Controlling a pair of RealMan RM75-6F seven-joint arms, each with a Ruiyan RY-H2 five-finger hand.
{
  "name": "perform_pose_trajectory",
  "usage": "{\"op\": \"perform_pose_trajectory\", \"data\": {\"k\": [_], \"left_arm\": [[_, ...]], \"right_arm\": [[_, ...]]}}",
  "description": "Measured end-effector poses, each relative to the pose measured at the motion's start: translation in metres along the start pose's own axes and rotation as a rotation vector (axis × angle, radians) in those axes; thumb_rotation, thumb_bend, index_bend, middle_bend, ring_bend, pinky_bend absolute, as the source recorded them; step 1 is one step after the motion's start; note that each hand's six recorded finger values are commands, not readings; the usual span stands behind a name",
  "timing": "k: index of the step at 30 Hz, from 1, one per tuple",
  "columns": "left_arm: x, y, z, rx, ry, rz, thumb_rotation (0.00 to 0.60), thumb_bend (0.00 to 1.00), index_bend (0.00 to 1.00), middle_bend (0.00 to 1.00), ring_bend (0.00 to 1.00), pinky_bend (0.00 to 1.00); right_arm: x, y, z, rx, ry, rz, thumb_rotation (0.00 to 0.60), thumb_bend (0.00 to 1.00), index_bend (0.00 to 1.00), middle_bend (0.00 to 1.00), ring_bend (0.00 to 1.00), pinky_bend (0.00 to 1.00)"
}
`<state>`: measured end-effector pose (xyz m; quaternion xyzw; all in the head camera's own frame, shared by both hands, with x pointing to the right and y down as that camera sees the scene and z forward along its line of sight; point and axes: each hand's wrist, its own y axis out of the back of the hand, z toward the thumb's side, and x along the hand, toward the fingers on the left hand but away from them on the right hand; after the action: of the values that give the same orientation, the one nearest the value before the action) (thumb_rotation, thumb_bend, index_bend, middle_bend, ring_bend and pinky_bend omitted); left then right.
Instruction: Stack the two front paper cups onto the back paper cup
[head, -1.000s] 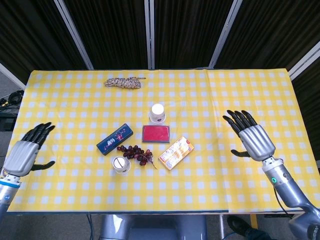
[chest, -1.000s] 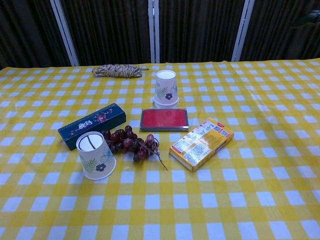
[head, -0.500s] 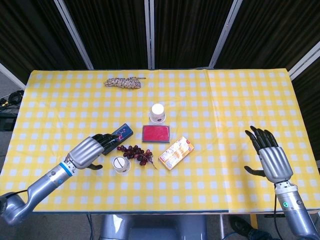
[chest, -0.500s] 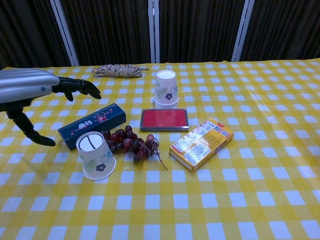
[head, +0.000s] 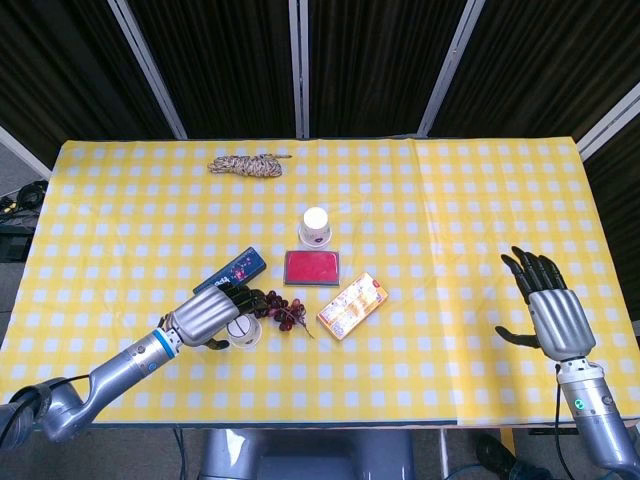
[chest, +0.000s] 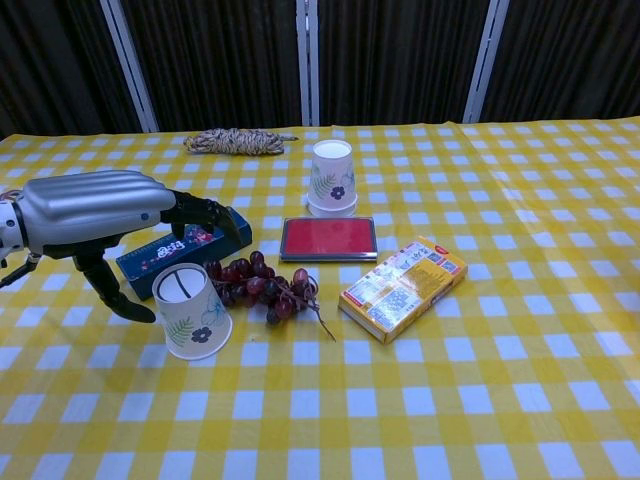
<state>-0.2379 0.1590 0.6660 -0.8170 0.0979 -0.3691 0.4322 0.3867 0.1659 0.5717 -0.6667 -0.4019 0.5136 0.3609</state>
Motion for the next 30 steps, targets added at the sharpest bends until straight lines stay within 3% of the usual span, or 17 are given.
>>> {"op": "perform_pose_trajectory", "data": {"k": [5, 11, 22, 30], "left_arm": [[0.004, -0.003, 0.0, 0.021, 0.001, 0.014, 0.6, 0.06, 0.3, 0.31, 0.37, 0.5], [0.007, -0.007, 0.002, 0.038, -0.002, 0.027, 0.6, 0.12, 0.43, 0.43, 0.47, 0.58], [0.009, 0.002, 0.001, 0.014, 0.009, 0.054, 0.6, 0.13, 0.48, 0.47, 0.5, 0.6], [0.015, 0.034, -0.007, -0.02, 0.033, 0.135, 0.6, 0.13, 0.48, 0.48, 0.5, 0.6]], "right_arm": [[-0.001, -0.001, -0.003, 0.002, -0.008, 0.003, 0.6, 0.0, 0.0, 0.0, 0.0, 0.0], [-0.001, -0.001, -0.004, 0.005, -0.01, 0.001, 0.6, 0.0, 0.0, 0.0, 0.0, 0.0], [-0.001, 0.001, -0.004, 0.007, -0.012, -0.006, 0.6, 0.0, 0.0, 0.0, 0.0, 0.0], [-0.001, 0.002, -0.005, 0.005, -0.018, -0.008, 0.6, 0.0, 0.0, 0.0, 0.0, 0.0]]}}
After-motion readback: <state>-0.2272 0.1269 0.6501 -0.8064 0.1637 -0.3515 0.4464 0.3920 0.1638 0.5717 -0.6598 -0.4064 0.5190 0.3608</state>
